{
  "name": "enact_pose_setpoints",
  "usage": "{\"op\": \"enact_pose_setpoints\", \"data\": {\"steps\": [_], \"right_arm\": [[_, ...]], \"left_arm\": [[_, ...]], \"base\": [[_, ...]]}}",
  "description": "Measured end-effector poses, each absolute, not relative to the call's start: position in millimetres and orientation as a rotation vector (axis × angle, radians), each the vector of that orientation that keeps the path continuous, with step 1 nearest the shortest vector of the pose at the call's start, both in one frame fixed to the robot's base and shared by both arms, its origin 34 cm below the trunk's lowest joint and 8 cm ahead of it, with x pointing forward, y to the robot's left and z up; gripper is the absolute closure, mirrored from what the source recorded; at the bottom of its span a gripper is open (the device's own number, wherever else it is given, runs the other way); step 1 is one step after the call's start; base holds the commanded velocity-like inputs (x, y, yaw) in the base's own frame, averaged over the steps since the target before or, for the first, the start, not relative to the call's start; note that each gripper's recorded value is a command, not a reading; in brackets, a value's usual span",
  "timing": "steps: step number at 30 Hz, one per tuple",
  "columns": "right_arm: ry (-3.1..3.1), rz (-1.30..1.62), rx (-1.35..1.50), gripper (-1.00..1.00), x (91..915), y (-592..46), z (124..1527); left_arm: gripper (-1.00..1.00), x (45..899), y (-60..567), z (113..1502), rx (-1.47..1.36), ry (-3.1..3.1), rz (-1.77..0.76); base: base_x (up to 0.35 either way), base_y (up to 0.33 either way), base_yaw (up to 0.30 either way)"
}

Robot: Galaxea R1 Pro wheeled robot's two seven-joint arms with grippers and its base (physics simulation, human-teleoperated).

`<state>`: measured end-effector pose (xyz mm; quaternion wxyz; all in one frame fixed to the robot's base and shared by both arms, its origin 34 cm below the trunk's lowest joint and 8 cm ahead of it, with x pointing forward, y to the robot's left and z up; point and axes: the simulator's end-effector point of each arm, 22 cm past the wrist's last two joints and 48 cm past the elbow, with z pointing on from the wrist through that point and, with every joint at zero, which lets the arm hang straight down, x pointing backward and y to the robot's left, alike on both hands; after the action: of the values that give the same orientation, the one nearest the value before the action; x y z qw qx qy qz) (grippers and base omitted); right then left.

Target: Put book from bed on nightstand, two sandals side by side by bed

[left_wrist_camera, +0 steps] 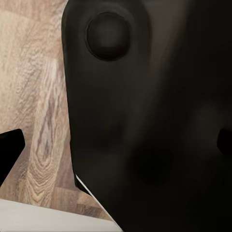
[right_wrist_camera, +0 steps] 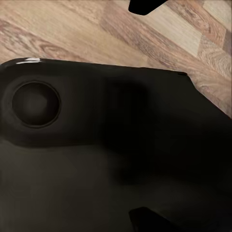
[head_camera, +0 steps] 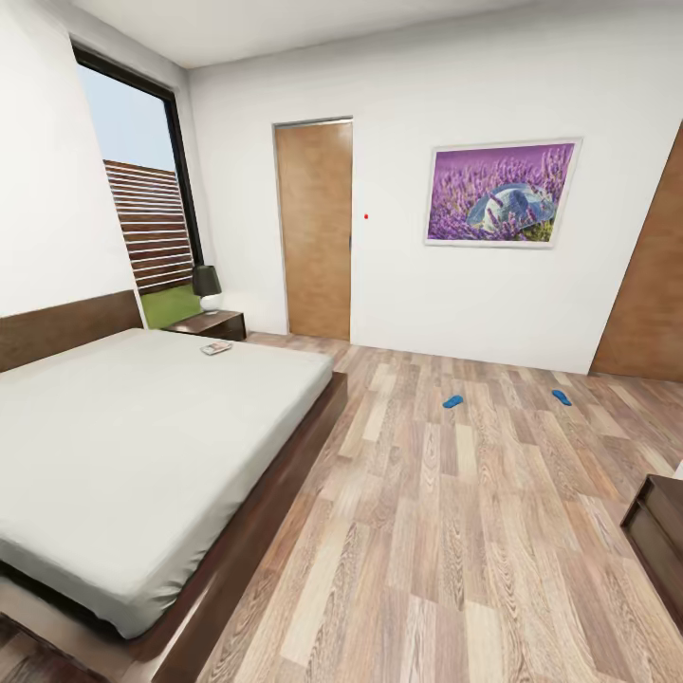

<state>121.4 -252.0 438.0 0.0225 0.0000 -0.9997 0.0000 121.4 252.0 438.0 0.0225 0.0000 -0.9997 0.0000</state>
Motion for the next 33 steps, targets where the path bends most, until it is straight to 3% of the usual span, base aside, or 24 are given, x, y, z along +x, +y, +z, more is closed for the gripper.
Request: {"op": "enact_pose_setpoints", "data": {"steps": [33], "right_arm": [[-3.11, -0.039, 0.021, -1.0, 134, -231, 438]], "left_arm": [[-1.0, 136, 248, 438, -0.009, -3.132, 0.015]], "base": [[0.0, 0.0, 0.0]]}}
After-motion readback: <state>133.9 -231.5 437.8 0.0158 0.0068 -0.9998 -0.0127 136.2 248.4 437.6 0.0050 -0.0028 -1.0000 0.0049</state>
